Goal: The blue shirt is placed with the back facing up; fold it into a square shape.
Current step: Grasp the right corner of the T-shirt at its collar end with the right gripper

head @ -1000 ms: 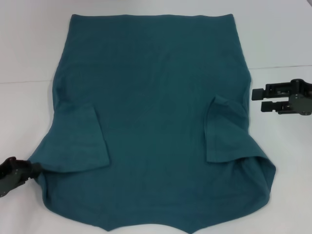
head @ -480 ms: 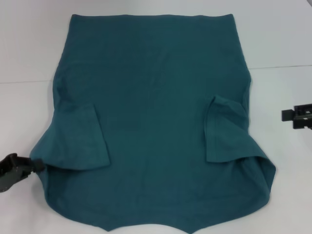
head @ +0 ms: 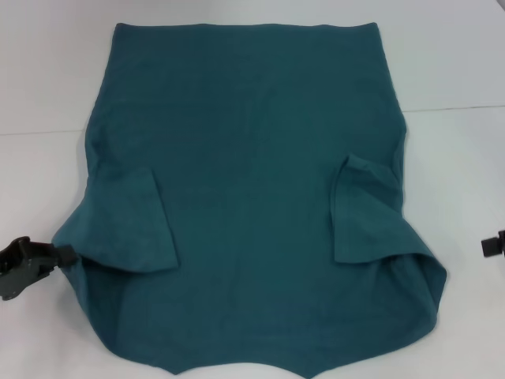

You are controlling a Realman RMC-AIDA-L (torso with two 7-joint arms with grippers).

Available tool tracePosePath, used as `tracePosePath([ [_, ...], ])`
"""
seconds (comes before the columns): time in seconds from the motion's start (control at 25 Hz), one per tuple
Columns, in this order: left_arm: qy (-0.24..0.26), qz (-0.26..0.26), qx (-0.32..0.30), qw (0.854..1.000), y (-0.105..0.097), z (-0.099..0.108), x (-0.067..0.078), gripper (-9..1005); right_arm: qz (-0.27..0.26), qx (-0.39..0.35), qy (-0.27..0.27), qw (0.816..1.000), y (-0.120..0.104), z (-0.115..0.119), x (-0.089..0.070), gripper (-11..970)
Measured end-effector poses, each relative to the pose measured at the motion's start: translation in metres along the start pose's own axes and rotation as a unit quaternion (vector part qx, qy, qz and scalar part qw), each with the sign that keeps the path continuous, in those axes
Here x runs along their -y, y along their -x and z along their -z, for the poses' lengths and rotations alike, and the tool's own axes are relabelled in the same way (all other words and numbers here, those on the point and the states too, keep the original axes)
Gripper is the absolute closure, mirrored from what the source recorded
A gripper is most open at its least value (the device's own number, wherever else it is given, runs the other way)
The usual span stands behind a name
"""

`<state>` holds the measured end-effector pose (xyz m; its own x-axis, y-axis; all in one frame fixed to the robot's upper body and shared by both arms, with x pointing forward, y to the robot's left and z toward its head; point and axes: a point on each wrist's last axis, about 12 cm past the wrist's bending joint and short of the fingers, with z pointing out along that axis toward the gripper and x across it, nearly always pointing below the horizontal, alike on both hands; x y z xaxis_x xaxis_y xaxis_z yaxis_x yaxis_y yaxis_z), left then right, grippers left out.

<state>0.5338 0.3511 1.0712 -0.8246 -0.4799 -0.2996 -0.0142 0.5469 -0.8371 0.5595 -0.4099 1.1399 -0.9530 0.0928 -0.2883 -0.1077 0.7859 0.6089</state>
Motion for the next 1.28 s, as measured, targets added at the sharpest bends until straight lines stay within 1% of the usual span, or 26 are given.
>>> tracePosePath([
  [0.16, 0.000, 0.000, 0.000, 1.000, 0.000, -0.001, 0.000, 998, 0.004, -0.016, -0.023, 1.000, 0.003, -0.012, -0.002, 392],
  [0.28, 0.001, 0.001, 0.000, 1.000, 0.000, -0.001, 0.000, 998, 0.021, -0.014, -0.034, 0.999, 0.006, -0.023, -0.005, 395],
  [0.48, 0.001, 0.003, 0.001, 1.000, -0.001, 0.000, -0.001, 998, 0.065, -0.011, -0.032, 0.997, 0.012, -0.044, -0.017, 402],
  [0.72, 0.000, 0.002, 0.002, 1.000, -0.002, 0.000, -0.002, 998, 0.092, -0.040, -0.050, 0.994, 0.015, -0.066, -0.029, 409],
  [0.84, -0.001, 0.003, 0.003, 1.000, -0.003, 0.000, -0.002, 997, 0.091, -0.043, -0.058, 0.993, 0.016, -0.070, -0.031, 413],
  [1.28, -0.002, 0.003, 0.002, 1.000, -0.004, -0.001, -0.002, 997, 0.102, -0.054, -0.062, 0.991, 0.017, -0.081, -0.037, 426],
])
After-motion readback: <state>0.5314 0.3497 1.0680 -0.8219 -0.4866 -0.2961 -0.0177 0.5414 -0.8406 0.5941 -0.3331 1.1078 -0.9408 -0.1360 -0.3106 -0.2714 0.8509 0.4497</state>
